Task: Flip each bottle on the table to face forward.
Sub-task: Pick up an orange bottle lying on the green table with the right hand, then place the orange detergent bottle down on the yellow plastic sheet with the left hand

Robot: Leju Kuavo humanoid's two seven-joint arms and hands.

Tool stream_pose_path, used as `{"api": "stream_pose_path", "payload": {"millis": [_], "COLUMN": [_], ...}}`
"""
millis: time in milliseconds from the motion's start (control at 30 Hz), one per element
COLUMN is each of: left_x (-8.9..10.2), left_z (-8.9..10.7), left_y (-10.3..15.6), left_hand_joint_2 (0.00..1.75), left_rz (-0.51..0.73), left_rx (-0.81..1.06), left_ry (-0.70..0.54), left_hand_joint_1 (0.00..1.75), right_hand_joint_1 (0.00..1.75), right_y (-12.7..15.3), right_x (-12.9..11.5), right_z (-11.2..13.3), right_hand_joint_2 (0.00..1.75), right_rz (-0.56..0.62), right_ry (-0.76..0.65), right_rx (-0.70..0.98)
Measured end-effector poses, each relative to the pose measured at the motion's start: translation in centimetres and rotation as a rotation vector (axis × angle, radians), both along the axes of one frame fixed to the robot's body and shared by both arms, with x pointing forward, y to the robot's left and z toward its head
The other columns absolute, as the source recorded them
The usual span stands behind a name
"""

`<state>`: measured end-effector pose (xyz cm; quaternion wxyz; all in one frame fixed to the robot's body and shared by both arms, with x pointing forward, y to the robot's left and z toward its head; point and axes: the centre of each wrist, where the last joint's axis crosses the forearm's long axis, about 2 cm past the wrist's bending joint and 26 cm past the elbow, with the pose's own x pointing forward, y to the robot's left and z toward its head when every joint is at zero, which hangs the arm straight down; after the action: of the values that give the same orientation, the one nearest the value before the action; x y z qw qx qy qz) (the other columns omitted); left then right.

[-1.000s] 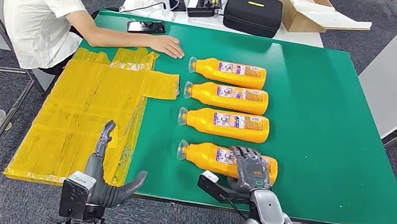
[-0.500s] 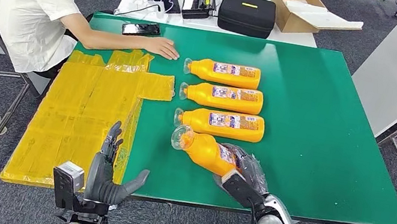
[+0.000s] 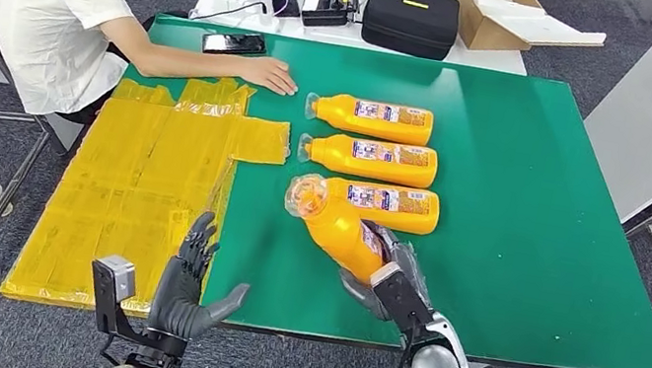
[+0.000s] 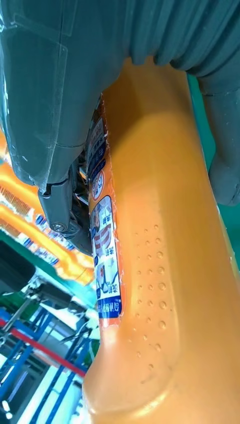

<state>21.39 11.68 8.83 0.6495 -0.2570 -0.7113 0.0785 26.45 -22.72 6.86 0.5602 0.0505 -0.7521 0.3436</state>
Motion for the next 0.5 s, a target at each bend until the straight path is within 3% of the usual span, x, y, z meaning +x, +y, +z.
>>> {"api": "stream_pose_path", "payload": {"millis": [267,500], "left_x": [0.5,1.3], "left_z": [0.0,0.2], "left_y": [-1.0,-1.4], "left_hand_joint_2": [1.75,1.75], "left_rz": [-0.192,-0.239], "left_rx": [-0.014,0.003], "left_ry": [-0.011,-0.025], "left_hand_joint_1": [0.00,0.00], "right_hand_joint_1": [1.75,1.75], "right_y": [3.9,7.4], "right_x": [2.8,4.0], "right_z": [1.7,2.0], "right_hand_joint_2": [1.75,1.75], "right_rz": [0.049,0.167], "right_ry": [-0.010,-0.004], "right_rx": [0.080,0.041]}}
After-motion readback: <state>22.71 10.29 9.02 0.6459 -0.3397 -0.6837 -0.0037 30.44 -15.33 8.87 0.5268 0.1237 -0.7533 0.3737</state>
